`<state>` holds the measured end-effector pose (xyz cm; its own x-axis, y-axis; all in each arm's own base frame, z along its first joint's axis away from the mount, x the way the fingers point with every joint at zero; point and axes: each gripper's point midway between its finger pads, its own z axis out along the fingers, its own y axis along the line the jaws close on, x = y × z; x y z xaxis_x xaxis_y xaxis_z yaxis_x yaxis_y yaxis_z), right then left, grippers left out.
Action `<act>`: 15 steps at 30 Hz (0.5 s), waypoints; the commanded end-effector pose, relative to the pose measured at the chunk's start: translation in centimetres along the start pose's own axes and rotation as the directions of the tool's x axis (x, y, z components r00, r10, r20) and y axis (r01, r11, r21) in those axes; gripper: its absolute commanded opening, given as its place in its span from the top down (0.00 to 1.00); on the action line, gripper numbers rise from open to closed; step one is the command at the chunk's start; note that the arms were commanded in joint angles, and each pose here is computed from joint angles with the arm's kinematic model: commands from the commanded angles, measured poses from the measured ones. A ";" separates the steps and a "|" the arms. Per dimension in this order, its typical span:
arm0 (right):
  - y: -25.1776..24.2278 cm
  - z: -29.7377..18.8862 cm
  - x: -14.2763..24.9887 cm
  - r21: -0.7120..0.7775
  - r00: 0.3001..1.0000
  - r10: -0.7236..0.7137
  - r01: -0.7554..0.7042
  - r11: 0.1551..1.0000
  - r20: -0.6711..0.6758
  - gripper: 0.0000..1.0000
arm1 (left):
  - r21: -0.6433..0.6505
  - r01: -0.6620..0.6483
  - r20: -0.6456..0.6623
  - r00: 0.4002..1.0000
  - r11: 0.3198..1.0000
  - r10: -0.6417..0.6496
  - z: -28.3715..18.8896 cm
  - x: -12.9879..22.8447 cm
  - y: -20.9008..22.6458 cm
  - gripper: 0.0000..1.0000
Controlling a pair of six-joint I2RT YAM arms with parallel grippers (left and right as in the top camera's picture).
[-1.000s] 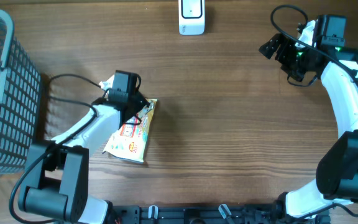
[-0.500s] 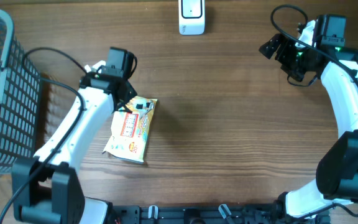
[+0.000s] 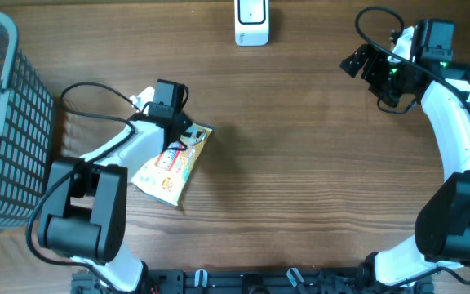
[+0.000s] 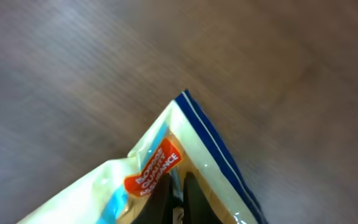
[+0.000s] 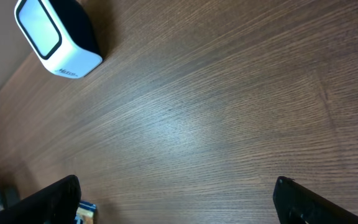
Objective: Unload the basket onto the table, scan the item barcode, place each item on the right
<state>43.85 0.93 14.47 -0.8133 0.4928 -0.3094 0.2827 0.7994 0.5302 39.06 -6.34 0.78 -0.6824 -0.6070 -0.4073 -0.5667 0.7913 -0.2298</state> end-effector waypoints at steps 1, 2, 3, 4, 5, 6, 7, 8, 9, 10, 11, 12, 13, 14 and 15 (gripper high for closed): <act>0.2 -0.1 0.0 0.002 1.000 -0.003 0.003 1.000 0.007 0.00 | 0.150 -0.054 -0.048 0.997 0.987 0.061 0.2 0.4 -3.0 0.96; 0.2 -0.1 0.0 0.002 1.000 -0.003 0.003 1.000 0.007 0.00 | 0.213 -0.094 -0.046 0.993 0.973 0.106 -0.9 -0.4 -5.0 0.96; 0.2 -0.1 0.0 0.002 1.000 -0.003 0.003 1.000 0.007 0.00 | 0.223 -0.107 -0.043 0.992 0.969 0.119 -1.6 -1.0 -5.6 0.96; 0.2 -0.1 0.0 0.002 1.000 -0.003 0.003 1.000 0.007 0.00 | 0.227 -0.119 -0.036 0.991 0.967 0.131 -2.3 -1.5 -6.1 0.96; 0.2 -0.1 0.0 0.002 1.000 -0.003 0.003 1.000 0.007 0.00 | 0.225 -0.127 -0.033 0.990 0.966 0.138 -3.2 -2.2 -6.5 0.96; 0.2 -0.1 0.0 0.002 1.000 -0.003 0.003 1.000 0.007 0.00 | 0.225 -0.147 -0.024 0.987 0.963 0.156 -5.3 -3.3 -7.1 0.96; 0.2 -0.1 0.0 0.002 1.000 -0.003 0.003 1.000 0.007 0.00 | 0.217 -0.147 -0.024 0.988 0.965 0.156 -6.6 -3.8 -7.2 0.96; 0.2 -0.1 0.0 0.002 1.000 -0.003 0.003 1.000 0.007 0.00 | 0.202 -0.148 -0.029 0.987 0.968 0.157 -8.6 -4.3 -7.0 0.96; 0.2 -0.1 0.0 0.002 1.000 -0.003 0.003 1.000 0.007 0.00 | 0.170 -0.150 -0.033 0.987 0.974 0.158 -10.1 -4.5 -6.2 0.96; 0.2 -0.1 0.0 0.002 1.000 -0.003 0.003 1.000 0.007 0.00 | 0.103 -0.155 -0.030 0.987 0.982 0.159 -11.2 -4.5 -4.5 0.96; 0.2 -0.1 0.0 0.002 1.000 -0.003 0.003 1.000 0.007 0.00 | 0.038 -0.160 -0.029 0.987 0.986 0.161 -12.0 -4.5 -2.8 0.96; 0.2 -0.1 0.0 0.002 1.000 -0.003 0.003 1.000 0.007 0.00 | -0.033 -0.164 -0.038 0.986 0.986 0.163 -12.5 -4.2 -1.1 0.96; 0.2 -0.1 0.0 0.002 1.000 -0.003 0.003 1.000 0.007 0.00 | -0.117 -0.149 -0.066 0.988 0.982 0.142 -12.9 -3.5 0.9 0.96; 0.2 -0.1 0.0 0.002 1.000 -0.003 0.003 1.000 0.007 0.00 | -0.185 -0.127 -0.100 0.989 0.975 0.109 -13.0 -2.6 2.6 0.96; 0.2 -0.1 0.0 0.002 1.000 -0.003 0.003 1.000 0.007 0.00 | -0.220 -0.122 -0.123 0.988 0.968 0.097 -12.8 -2.0 3.4 0.96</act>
<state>43.85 0.93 14.47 -0.8133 0.4928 -0.3094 0.2827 0.7994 0.5302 34.82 -6.26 13.21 -0.8127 -0.4866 -0.3205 -0.4720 0.8723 -0.1278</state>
